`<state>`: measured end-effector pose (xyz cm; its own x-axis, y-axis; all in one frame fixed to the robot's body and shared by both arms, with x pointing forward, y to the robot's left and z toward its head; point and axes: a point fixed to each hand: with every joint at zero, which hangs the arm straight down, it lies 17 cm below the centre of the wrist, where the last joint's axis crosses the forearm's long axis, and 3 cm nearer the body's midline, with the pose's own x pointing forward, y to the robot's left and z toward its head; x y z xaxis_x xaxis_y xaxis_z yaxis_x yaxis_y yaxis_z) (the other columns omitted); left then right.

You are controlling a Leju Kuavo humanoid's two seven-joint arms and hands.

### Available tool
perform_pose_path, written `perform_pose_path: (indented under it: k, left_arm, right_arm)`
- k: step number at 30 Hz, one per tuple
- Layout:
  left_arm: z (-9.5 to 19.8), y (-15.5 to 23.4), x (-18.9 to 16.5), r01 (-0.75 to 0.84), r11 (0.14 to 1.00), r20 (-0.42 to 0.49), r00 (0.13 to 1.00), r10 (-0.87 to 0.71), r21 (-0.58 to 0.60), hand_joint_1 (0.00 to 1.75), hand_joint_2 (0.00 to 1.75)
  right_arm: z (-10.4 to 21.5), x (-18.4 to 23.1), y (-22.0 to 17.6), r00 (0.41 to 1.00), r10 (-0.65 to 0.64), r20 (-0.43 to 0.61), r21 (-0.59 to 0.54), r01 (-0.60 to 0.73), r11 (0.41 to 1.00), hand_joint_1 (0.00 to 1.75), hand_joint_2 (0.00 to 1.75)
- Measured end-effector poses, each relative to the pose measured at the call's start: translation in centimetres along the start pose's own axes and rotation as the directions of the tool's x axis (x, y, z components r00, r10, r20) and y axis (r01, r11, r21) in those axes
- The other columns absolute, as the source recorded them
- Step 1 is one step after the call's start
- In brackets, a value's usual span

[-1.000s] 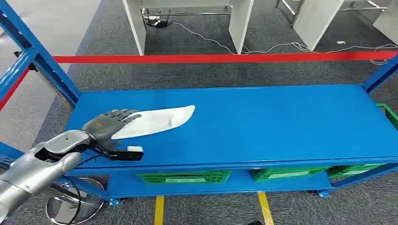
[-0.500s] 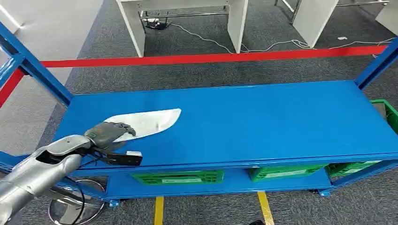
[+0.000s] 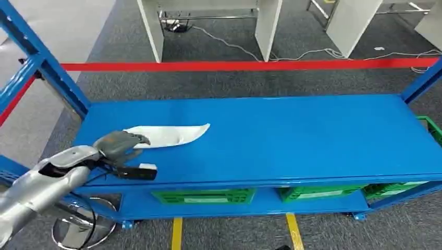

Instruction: Take the parts from the cabinet and place them on the table.

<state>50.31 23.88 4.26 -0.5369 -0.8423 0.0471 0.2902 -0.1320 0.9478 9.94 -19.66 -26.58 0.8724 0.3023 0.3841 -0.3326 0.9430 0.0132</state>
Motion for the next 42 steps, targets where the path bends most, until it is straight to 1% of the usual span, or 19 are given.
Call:
perform_pose_path:
  k: [5, 6, 9, 11, 13, 16, 20, 23, 27, 30, 32, 34, 37, 42]
  left_arm:
    - [0.2, 0.2, 0.2, -0.083, 0.996, 0.035, 0.996, 0.084, -0.035, 1.75, 1.75]
    - [0.3, 0.8, 0.1, -0.113, 0.993, 0.042, 0.993, 0.114, -0.025, 1.75, 1.75]
    - [0.3, 3.1, 0.7, -0.230, 0.970, 0.074, 0.972, 0.225, 0.079, 1.75, 1.75]
    - [0.4, 4.7, 2.6, -0.371, 0.914, 0.138, 0.926, 0.351, 0.166, 1.75, 1.75]
    - [0.5, 6.7, 4.6, -0.478, 0.848, 0.212, 0.875, 0.435, 0.230, 1.75, 1.75]
    - [1.5, 9.3, 6.1, -0.588, 0.750, 0.299, 0.806, 0.511, 0.302, 1.75, 1.75]
    - [3.2, 15.3, 7.3, -0.684, 0.587, 0.417, 0.730, 0.542, 0.434, 1.75, 1.75]
    - [5.1, 19.5, 7.4, -0.719, 0.460, 0.490, 0.693, 0.528, 0.522, 1.75, 1.75]
    - [7.2, 22.4, 7.8, -0.729, 0.347, 0.543, 0.676, 0.498, 0.589, 1.75, 1.75]
    - [9.6, 25.0, 7.1, -0.704, 0.206, 0.565, 0.682, 0.465, 0.680, 1.75, 1.75]
    - [11.1, 25.7, 7.0, -0.681, 0.116, 0.573, 0.684, 0.451, 0.723, 1.75, 1.75]
    - [12.3, 26.1, 6.9, -0.653, 0.051, 0.570, 0.694, 0.440, 0.755, 1.75, 1.75]
    - [13.6, 26.6, 6.5, -0.618, -0.017, 0.564, 0.705, 0.430, 0.786, 1.75, 1.75]
    - [14.6, 26.7, 6.2, -0.598, -0.058, 0.562, 0.710, 0.423, 0.799, 1.75, 1.75]
  right_arm:
    - [0.0, 0.0, -0.4, 1.000, 0.005, -0.002, -0.005, -0.005, 1.000, 0.00, 1.75]
    - [0.0, -0.1, -0.4, 1.000, 0.006, -0.003, -0.005, -0.006, 1.000, 0.00, 1.75]
    - [0.0, -0.2, -0.3, 1.000, 0.007, -0.005, -0.003, -0.007, 1.000, 0.00, 1.75]
    - [0.1, -0.5, -0.1, 1.000, 0.006, -0.009, -0.001, -0.006, 1.000, 0.00, 1.75]
    - [0.0, -0.3, -0.2, 1.000, 0.007, -0.006, -0.002, -0.007, 1.000, 0.00, 1.75]
    - [0.1, -0.4, -0.2, 1.000, 0.005, -0.007, -0.002, -0.005, 1.000, 0.00, 1.75]
    - [0.1, -0.6, -0.1, 1.000, -0.001, -0.009, -0.005, 0.001, 1.000, 0.00, 1.75]
    - [0.0, -0.3, 0.1, 1.000, -0.007, -0.005, -0.006, 0.007, 1.000, 0.00, 1.75]
    - [0.0, -0.2, 0.1, 1.000, -0.006, -0.004, -0.011, 0.006, 1.000, 0.00, 1.75]
    - [0.0, -0.2, -0.1, 1.000, -0.013, -0.004, -0.019, 0.013, 1.000, 0.00, 1.75]
    - [0.0, 0.0, -0.2, 1.000, -0.016, 0.000, -0.025, 0.016, 1.000, 0.00, 1.75]
    - [-0.1, 0.1, -0.4, 1.000, -0.013, -0.001, -0.032, 0.013, 0.999, 0.00, 1.75]
    - [-0.1, -0.1, -0.4, 1.000, -0.011, -0.005, -0.035, 0.011, 0.999, 0.00, 1.75]
    - [0.0, -0.2, 0.1, 1.000, -0.013, -0.006, -0.028, 0.013, 1.000, 0.00, 1.75]
